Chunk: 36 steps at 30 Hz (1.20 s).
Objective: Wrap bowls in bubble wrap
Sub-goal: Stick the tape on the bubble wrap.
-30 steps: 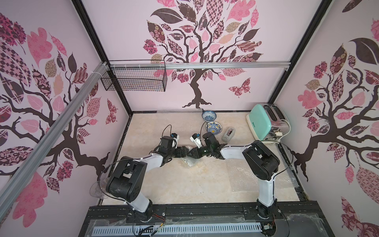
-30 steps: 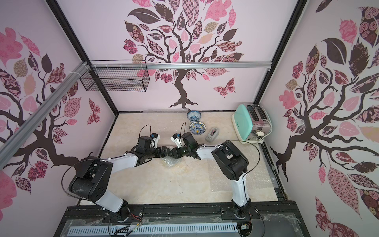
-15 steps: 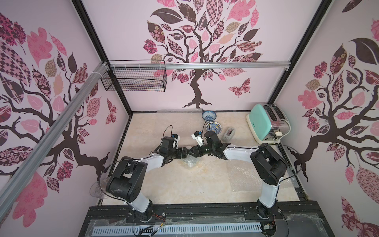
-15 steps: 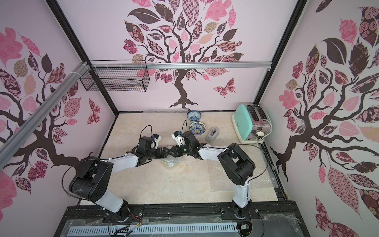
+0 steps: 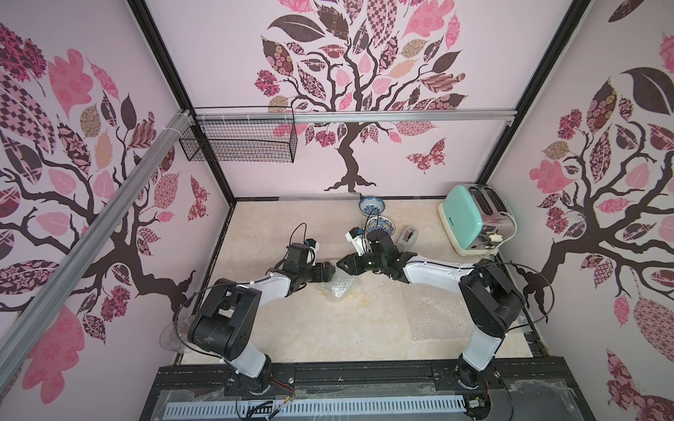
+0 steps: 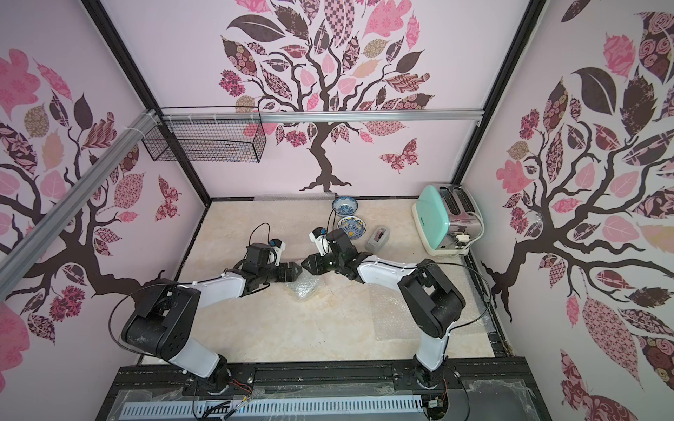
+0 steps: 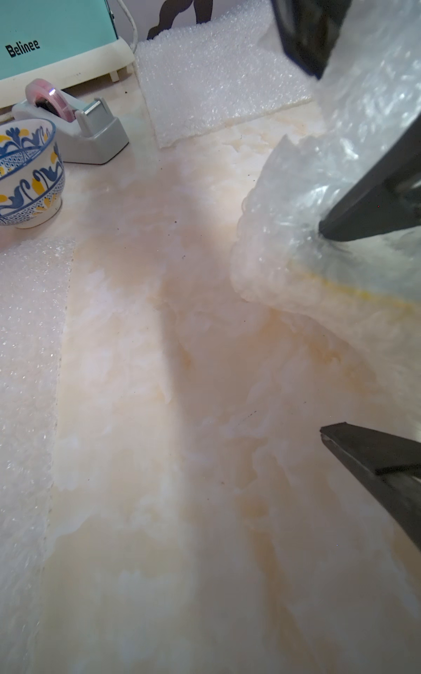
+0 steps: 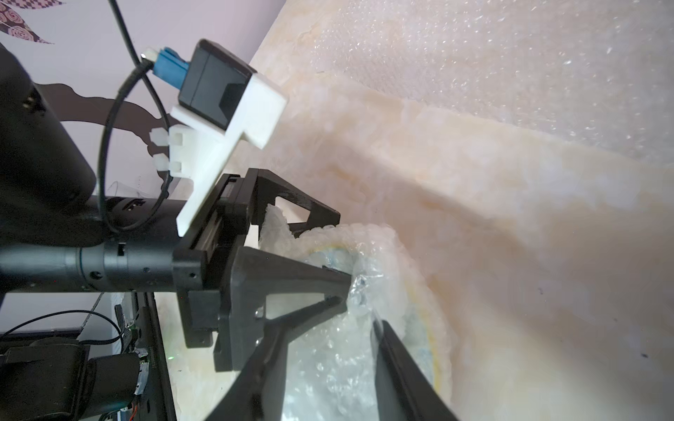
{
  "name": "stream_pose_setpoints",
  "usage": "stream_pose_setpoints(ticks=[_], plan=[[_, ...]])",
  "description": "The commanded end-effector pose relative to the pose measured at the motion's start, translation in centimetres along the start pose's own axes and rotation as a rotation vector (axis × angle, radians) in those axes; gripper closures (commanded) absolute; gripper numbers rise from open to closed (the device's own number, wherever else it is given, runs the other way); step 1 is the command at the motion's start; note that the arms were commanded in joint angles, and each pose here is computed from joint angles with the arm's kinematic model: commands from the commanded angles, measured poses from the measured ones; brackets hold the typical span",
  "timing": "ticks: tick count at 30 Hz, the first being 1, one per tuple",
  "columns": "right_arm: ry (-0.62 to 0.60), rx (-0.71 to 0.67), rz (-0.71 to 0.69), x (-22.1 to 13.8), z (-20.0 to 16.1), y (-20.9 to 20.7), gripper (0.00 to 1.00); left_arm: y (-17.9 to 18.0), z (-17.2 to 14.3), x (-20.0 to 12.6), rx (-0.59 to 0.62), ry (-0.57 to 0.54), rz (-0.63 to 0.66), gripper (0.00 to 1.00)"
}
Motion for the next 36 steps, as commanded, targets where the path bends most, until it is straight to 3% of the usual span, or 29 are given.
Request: stream_pose_setpoints(ticks=[1,13,18,27,36], plan=[[0.005,0.001,0.048,-0.2,0.1,0.6,0.59,-0.2,-0.2,-0.4,0.012,-0.006,-0.002,0.15],[-0.062,0.047,0.164,-2.3,1.5,2.7,0.59,-0.3,-0.1,-0.6,0.012,-0.012,-0.002,0.15],[-0.040,0.123,0.246,-1.2,0.3,2.6,0.61,-0.3,-0.1,-0.6,0.011,-0.012,-0.005,0.15],[0.005,0.140,0.196,2.1,-1.2,0.6,0.64,-0.3,0.2,-1.4,0.004,-0.046,0.013,0.15],[-0.004,0.120,0.165,3.2,-1.4,-0.3,0.64,0.7,0.3,-5.9,-0.163,-0.185,0.079,0.14]])
Point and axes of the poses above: each gripper's point midway between its finger pads, its own x axis out along the fingers, its own y axis along the line the jaws close on, z = x × y, the point moved 8 cm from there along -x, back along the fingers, and after that the axes turned 13 degrees about -x, right-handed, at the moved point
